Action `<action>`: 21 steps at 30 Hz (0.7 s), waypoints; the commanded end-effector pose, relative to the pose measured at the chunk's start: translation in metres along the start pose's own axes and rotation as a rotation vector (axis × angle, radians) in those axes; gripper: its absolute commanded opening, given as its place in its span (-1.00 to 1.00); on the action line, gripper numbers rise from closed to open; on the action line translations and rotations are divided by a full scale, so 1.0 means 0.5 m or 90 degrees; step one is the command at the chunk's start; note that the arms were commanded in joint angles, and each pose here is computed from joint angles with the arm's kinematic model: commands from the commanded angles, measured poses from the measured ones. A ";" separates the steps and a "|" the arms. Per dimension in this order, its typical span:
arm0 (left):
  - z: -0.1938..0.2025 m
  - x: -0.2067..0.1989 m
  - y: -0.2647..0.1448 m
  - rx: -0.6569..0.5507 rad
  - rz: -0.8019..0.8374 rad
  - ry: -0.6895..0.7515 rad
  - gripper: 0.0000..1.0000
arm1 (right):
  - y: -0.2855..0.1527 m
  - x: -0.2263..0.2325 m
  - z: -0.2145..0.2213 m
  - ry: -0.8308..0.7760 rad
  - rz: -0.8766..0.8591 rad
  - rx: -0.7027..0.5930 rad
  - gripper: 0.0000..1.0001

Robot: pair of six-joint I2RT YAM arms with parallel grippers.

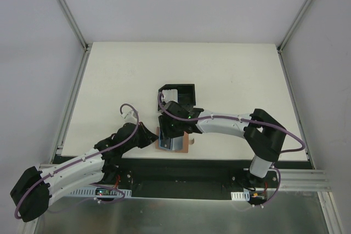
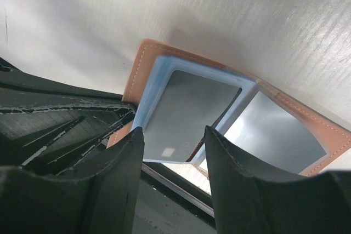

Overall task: Put the credit cards into the card holder
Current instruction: Insert the credit card into the card holder.

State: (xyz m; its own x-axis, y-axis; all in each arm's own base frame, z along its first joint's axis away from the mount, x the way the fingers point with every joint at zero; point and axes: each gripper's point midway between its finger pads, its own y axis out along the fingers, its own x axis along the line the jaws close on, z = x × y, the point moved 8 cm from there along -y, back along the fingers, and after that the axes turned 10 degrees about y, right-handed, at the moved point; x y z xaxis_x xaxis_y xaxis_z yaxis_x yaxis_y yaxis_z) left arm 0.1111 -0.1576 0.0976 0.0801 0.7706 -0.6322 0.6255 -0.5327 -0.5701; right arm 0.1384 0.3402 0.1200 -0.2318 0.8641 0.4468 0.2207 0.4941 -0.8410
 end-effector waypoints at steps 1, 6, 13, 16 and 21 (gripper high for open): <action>-0.002 -0.001 0.001 -0.005 0.002 -0.010 -1.00 | -0.015 0.022 -0.017 -0.007 -0.011 -0.023 0.02; 0.000 0.001 0.001 -0.005 0.002 -0.009 -1.00 | -0.014 0.020 -0.015 -0.003 -0.014 -0.025 0.03; -0.002 0.000 0.000 -0.009 0.004 -0.010 -1.00 | -0.004 0.026 -0.015 0.004 -0.029 -0.013 0.04; 0.000 0.001 0.000 -0.006 0.004 -0.009 -1.00 | -0.006 0.026 -0.015 0.003 -0.027 -0.019 0.06; -0.002 0.000 -0.001 -0.011 0.007 -0.008 -1.00 | 0.009 0.022 -0.010 0.006 -0.012 0.001 0.07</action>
State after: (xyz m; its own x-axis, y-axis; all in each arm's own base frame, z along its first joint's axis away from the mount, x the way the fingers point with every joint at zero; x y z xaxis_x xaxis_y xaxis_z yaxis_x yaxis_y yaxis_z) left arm 0.1108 -0.1573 0.0971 0.0798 0.7705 -0.6324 0.6255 -0.5327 -0.5701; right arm 0.1392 0.3435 0.1207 -0.2313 0.8575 0.4597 0.2196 0.5063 -0.8339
